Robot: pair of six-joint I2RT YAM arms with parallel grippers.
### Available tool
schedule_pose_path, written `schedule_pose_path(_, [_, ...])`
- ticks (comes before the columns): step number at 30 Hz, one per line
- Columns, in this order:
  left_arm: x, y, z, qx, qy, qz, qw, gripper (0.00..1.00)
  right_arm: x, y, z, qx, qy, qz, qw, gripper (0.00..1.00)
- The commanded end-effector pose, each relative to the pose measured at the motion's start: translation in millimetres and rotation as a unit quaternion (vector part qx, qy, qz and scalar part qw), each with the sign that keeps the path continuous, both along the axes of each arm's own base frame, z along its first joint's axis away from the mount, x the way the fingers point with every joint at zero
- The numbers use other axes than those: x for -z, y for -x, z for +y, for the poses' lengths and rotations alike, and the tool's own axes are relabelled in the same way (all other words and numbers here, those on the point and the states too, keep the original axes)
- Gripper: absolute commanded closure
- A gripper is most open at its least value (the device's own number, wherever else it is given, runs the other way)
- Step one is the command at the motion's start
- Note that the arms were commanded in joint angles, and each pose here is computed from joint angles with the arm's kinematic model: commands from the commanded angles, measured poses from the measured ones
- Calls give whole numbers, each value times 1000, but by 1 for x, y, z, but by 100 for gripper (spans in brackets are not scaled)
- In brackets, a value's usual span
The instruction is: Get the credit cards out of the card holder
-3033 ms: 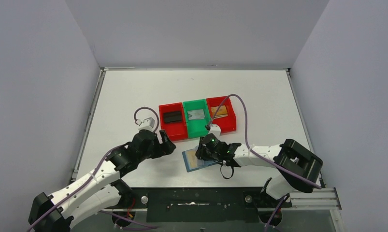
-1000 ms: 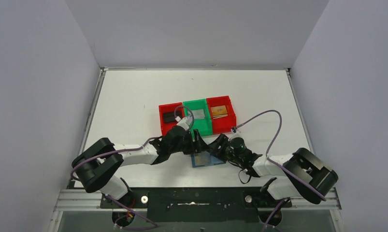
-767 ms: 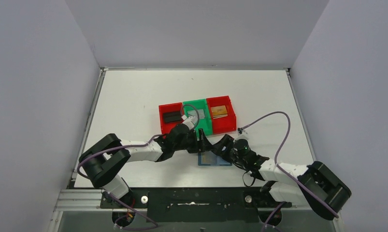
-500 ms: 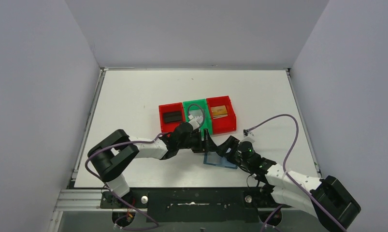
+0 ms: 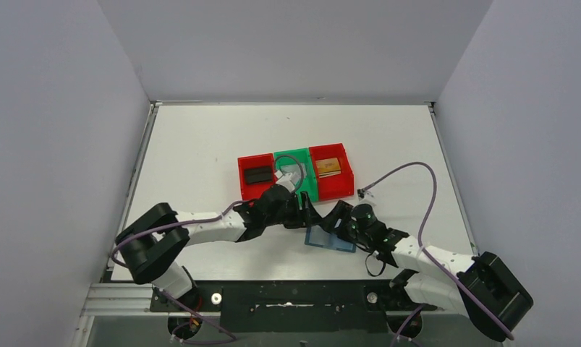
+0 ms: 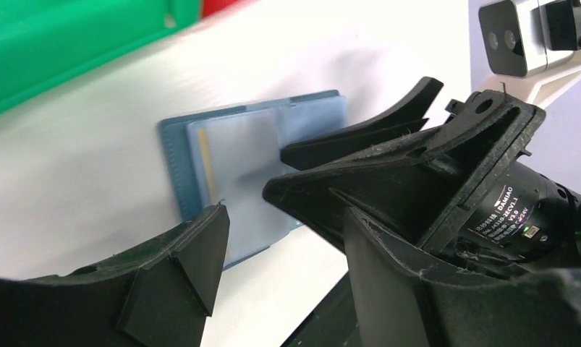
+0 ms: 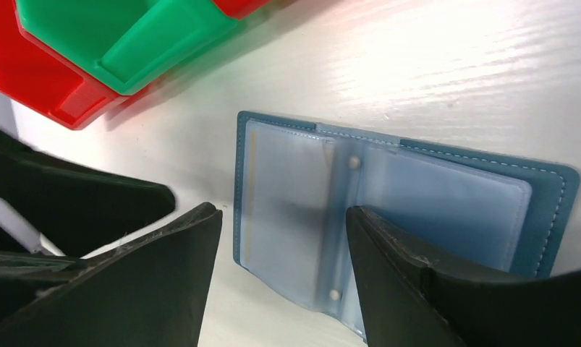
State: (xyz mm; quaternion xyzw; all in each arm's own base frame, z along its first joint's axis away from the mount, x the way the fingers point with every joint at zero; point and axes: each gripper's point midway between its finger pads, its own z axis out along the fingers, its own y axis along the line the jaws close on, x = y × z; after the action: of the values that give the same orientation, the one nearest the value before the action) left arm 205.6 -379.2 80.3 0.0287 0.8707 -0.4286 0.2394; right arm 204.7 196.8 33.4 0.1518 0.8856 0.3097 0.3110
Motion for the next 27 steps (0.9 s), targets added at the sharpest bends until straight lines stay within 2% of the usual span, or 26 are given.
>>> schedule_pose_path(1, [-10, -18, 44, -104, -51, -40, 992, 42, -3, -4, 9, -40, 45, -4, 998, 34])
schedule_pose_path(6, [-16, -17, 95, -183, -77, -51, 979, 41, 9, 2, 1, -38, 149, 15, 988, 30])
schedule_pose_path(13, [-35, -15, 149, -254, -91, -76, 960, 40, 24, 7, 8, -54, 240, 35, 969, 29])
schedule_pose_path(21, [-51, -6, 176, -272, -86, -87, 954, 40, 29, 7, 30, -73, 319, 29, 944, 34])
schedule_pose_path(27, [-56, -3, 184, -276, -84, -89, 953, 40, 36, 10, 51, -98, 344, 23, 934, 42])
